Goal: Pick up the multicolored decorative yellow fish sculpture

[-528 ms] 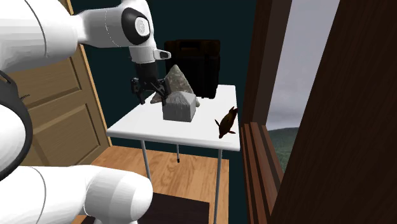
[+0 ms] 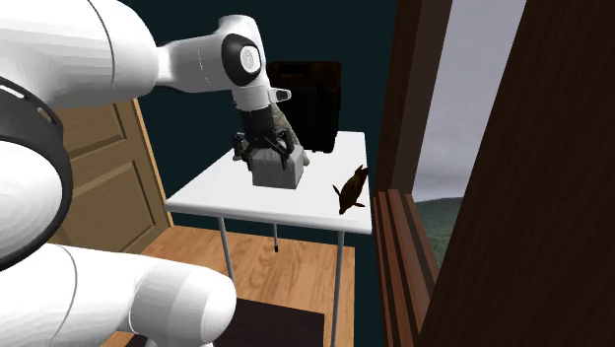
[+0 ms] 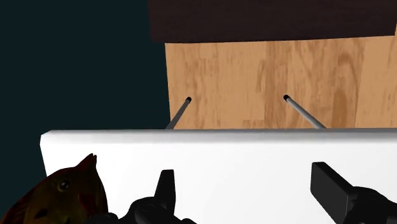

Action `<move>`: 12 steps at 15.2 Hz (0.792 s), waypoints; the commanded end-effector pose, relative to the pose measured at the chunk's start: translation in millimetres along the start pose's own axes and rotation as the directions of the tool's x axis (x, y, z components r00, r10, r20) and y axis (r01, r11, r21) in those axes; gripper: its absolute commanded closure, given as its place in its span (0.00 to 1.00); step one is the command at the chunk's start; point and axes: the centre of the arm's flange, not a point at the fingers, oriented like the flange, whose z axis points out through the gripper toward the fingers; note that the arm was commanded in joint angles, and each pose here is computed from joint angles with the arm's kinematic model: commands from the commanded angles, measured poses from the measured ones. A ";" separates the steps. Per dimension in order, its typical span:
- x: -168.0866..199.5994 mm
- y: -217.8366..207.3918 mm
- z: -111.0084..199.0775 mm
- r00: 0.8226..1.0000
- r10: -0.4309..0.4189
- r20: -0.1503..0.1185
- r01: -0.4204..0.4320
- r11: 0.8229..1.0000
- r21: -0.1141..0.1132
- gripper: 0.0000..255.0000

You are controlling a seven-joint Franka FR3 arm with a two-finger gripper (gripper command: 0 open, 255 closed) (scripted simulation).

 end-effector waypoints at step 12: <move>76.6 109.0 68.1 0.976 -0.212 -0.041 0.204 0.967 -0.153 0.00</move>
